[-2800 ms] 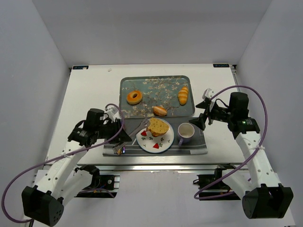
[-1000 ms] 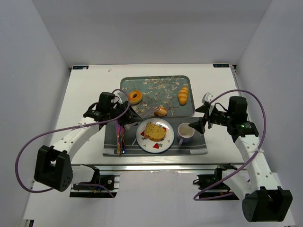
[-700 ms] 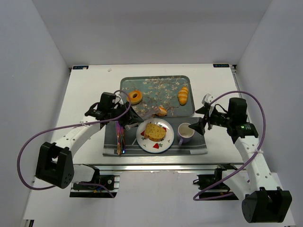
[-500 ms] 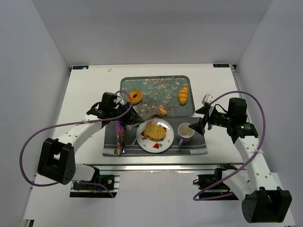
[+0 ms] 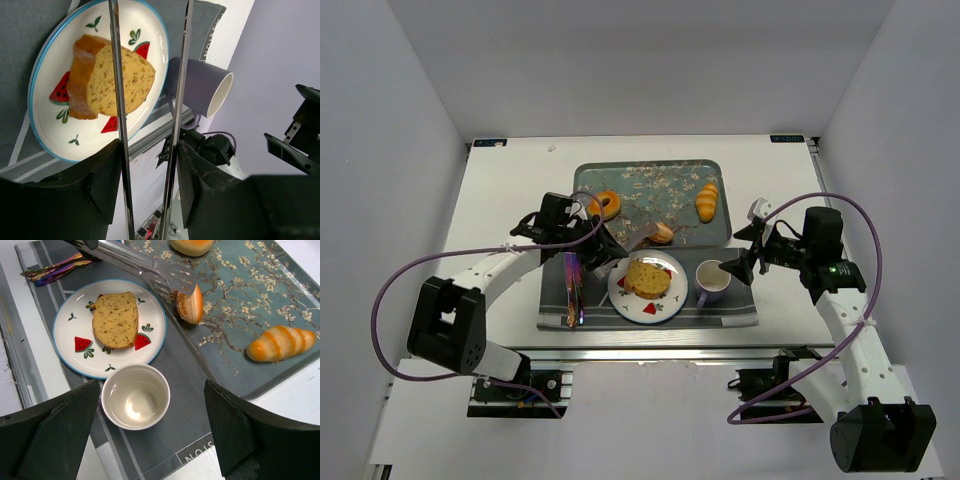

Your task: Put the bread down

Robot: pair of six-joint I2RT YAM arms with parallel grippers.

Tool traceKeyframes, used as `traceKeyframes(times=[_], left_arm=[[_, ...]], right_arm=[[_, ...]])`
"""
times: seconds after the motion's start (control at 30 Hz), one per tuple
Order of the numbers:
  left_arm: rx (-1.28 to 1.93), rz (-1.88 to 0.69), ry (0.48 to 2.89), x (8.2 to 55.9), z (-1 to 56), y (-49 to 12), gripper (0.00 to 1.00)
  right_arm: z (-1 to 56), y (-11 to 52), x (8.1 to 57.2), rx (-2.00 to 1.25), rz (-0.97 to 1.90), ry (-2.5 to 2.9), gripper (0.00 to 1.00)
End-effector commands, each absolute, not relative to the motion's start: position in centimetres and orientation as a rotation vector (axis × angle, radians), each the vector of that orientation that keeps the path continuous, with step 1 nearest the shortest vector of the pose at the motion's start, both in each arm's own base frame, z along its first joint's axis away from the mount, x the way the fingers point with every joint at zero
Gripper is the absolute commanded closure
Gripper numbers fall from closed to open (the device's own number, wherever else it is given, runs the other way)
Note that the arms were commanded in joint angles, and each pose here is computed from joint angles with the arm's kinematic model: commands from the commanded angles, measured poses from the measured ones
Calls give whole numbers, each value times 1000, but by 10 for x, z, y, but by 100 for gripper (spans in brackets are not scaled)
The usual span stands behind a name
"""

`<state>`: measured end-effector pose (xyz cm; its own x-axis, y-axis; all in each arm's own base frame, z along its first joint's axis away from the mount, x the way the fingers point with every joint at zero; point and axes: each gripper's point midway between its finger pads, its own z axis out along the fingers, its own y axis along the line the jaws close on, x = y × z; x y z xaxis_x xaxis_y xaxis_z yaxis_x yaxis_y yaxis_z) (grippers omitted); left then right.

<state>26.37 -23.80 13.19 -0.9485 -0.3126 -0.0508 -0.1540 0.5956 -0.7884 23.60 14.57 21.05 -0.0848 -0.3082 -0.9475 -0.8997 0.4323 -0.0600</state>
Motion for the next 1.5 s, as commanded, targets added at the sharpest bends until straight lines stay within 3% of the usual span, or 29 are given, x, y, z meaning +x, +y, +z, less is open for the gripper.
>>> traceKeyframes(times=[0.0, 0.5, 0.6, 0.63, 0.93, 1.23, 1.47], left_arm=[[-330, -1343, 2556, 277, 159, -247, 45], [-341, -1379, 2562, 286, 149, -255, 50], [-338, -1392, 2563, 288, 147, -257, 64], [-334, -1397, 2561, 289, 148, -257, 73], [-279, -1435, 2503, 287, 168, -259, 100], [-245, -1438, 2437, 261, 199, -247, 100], [-299, -1425, 2470, 209, 199, -227, 100]], right_arm=[[214, 147, 234, -1082, 702, 1600, 11], [215, 146, 233, -1080, 697, 1597, 11], [215, 146, 233, -1082, 694, 1597, 11], [215, 146, 233, -1082, 691, 1596, 11], [216, 145, 233, -1081, 687, 1596, 11], [217, 145, 232, -1085, 688, 1593, 11], [218, 146, 231, -1090, 697, 1585, 11]])
